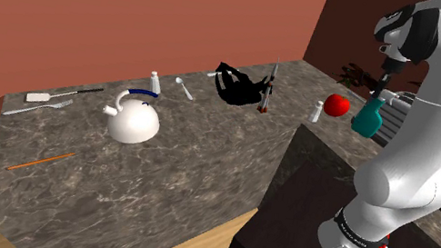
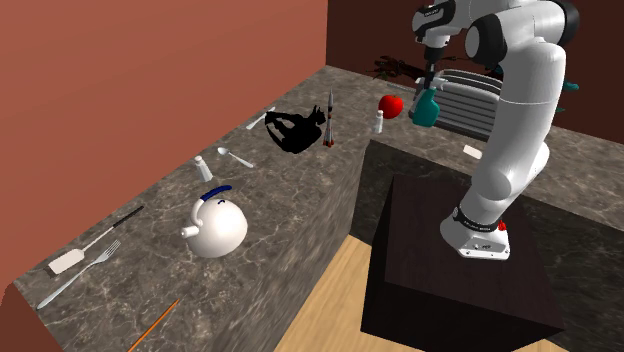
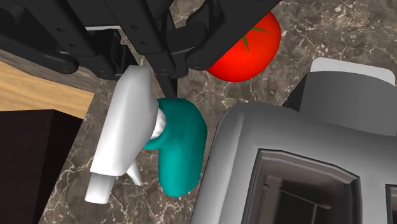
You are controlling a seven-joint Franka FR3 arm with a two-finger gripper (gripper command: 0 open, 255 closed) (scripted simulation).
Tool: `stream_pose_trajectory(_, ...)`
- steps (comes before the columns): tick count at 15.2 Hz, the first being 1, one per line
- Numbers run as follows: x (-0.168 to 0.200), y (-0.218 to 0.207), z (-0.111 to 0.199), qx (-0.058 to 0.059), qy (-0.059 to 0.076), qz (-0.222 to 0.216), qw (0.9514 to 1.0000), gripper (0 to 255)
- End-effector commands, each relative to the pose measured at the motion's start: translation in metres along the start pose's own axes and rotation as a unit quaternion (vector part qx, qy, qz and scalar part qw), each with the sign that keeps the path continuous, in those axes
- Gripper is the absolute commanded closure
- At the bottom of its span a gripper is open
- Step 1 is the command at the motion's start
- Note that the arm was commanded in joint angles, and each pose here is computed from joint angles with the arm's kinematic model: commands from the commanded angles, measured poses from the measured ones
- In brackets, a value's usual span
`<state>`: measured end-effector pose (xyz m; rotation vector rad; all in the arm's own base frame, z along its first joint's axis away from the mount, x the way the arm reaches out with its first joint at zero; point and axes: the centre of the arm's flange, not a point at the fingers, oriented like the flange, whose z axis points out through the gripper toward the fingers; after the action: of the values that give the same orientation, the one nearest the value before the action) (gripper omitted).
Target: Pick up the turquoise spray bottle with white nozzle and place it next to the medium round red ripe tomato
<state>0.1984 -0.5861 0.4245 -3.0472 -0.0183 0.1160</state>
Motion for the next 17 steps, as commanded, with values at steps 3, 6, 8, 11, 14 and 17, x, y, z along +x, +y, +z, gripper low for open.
stream_pose_trajectory(3,0.0,0.0,0.0,0.0,0.0,0.0,1.0,0)
stream_pose_trajectory(6,0.0,0.0,0.0,0.0,0.0,0.0,1.0,0)
stream_pose_trajectory(8,0.0,0.0,-0.013,0.0,0.0,0.0,1.0,0)
stream_pose_trajectory(11,0.0,0.0,-0.05,0.0,0.0,0.0,1.0,0)
stream_pose_trajectory(14,0.0,0.0,-0.05,0.0,0.0,0.0,1.0,0)
stream_pose_trajectory(17,0.0,0.0,-0.05,0.0,0.0,0.0,1.0,0)
